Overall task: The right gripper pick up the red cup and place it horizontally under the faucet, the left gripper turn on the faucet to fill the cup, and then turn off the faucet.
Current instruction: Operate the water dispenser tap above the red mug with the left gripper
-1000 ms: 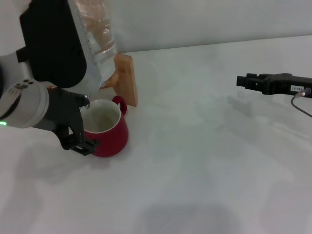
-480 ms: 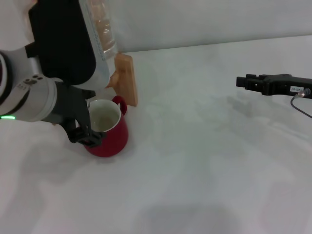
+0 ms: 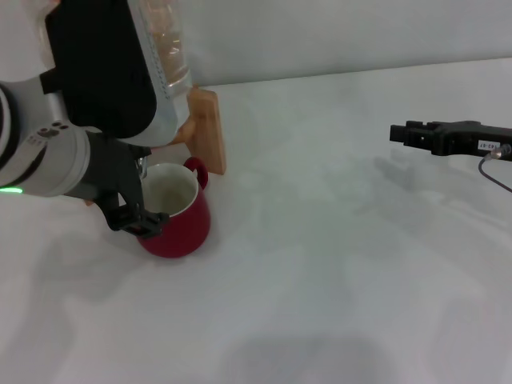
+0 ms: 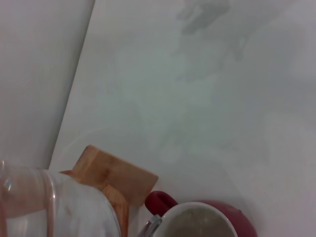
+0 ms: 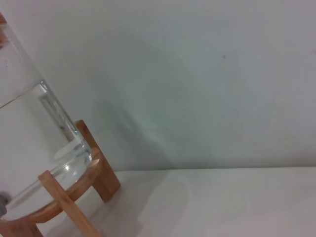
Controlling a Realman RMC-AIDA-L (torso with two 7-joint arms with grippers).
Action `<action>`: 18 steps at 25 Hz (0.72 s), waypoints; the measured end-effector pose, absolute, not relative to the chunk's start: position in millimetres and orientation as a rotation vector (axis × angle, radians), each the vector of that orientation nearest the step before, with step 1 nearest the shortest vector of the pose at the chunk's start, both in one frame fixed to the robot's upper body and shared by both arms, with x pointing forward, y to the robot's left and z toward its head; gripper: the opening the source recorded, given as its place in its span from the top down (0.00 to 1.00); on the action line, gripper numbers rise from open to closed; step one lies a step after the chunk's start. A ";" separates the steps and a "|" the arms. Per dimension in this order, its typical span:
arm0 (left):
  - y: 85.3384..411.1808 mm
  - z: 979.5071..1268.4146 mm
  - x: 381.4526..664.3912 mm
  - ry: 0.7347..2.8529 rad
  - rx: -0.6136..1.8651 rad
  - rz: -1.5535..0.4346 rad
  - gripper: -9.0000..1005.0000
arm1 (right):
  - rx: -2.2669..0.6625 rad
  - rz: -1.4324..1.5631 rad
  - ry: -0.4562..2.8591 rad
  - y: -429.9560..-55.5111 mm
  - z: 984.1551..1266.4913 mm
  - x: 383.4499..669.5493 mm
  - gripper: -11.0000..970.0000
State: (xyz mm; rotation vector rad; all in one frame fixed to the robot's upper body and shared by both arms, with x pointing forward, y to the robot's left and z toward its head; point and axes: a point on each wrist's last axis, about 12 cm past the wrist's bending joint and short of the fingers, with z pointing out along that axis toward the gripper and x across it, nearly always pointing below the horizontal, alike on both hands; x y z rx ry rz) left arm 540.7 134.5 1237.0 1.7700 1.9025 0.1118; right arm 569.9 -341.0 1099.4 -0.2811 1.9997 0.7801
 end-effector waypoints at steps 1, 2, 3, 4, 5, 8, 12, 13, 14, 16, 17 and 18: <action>134.7 1237.0 540.9 1.903 1.769 0.113 0.13 | -0.281 0.780 2.000 -341.1 1099.4 570.0 0.58; 134.9 1237.1 541.0 1.903 1.769 0.114 0.13 | -0.281 0.780 2.000 -341.2 1099.4 569.9 0.58; 135.1 1237.2 541.1 1.904 1.768 0.114 0.13 | -0.281 0.779 2.000 -341.2 1099.4 570.0 0.58; 135.1 1237.4 541.3 1.903 1.768 0.116 0.13 | -0.281 0.779 2.000 -341.3 1099.5 570.0 0.58; 134.9 1237.8 541.7 1.902 1.768 0.122 0.13 | -0.281 0.779 2.000 -341.3 1099.5 570.0 0.58; 134.6 1238.4 542.5 1.902 1.768 0.133 0.13 | -0.281 0.780 2.000 -341.3 1099.5 570.0 0.58; 134.7 1238.4 542.7 1.902 1.767 0.139 0.13 | -0.281 0.780 2.000 -341.3 1099.5 570.0 0.58; 134.7 1238.4 542.8 1.902 1.767 0.139 0.13 | -0.281 0.780 2.000 -341.3 1099.5 570.0 0.58; 134.7 1238.4 542.8 1.902 1.767 0.140 0.13 | -0.280 0.780 2.000 -341.3 1099.5 570.0 0.58; 134.8 1238.4 542.8 1.902 1.767 0.140 0.13 | -0.280 0.780 2.000 -341.3 1099.5 570.0 0.58; 134.7 1238.4 542.8 1.902 1.767 0.140 0.13 | -0.280 0.780 2.000 -341.4 1099.6 570.0 0.58; 134.7 1238.4 542.8 1.902 1.767 0.140 0.13 | -0.280 0.780 2.000 -341.3 1099.5 570.0 0.58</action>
